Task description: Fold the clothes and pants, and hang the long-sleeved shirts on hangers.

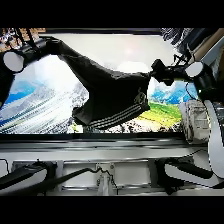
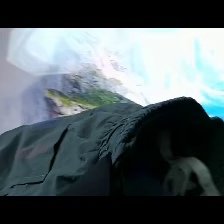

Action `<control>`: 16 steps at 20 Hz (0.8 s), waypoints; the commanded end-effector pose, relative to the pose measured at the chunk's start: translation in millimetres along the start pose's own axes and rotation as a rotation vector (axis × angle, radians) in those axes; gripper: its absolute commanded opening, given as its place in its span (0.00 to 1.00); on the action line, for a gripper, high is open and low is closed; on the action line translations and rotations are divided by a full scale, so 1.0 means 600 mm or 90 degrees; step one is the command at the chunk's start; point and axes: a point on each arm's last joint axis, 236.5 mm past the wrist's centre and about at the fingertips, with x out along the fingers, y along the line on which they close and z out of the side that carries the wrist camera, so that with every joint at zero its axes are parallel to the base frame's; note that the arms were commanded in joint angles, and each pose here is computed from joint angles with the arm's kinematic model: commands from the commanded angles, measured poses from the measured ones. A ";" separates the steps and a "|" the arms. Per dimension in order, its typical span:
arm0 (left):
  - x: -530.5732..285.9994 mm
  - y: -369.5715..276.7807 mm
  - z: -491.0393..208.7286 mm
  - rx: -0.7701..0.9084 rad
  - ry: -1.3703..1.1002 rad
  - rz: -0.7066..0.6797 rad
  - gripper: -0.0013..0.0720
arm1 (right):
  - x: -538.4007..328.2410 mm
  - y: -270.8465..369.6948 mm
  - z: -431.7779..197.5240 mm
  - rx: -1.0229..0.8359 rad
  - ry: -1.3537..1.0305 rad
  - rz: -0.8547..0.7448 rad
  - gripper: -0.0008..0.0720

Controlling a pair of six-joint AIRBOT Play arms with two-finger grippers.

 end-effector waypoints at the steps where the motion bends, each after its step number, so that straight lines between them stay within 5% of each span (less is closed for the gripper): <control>1: -0.016 -0.007 -0.075 -0.028 0.084 -0.010 0.01 | 0.015 -0.058 -0.011 -0.053 0.034 -0.086 0.04; 7: -0.140 -0.024 -0.218 -0.063 0.129 -0.008 0.01 | -0.008 -0.168 -0.105 -0.132 0.187 -0.225 0.04; 16: -0.219 -0.063 -0.442 -0.108 0.251 -0.042 0.02 | -0.054 -0.222 -0.208 -0.131 0.223 -0.242 0.04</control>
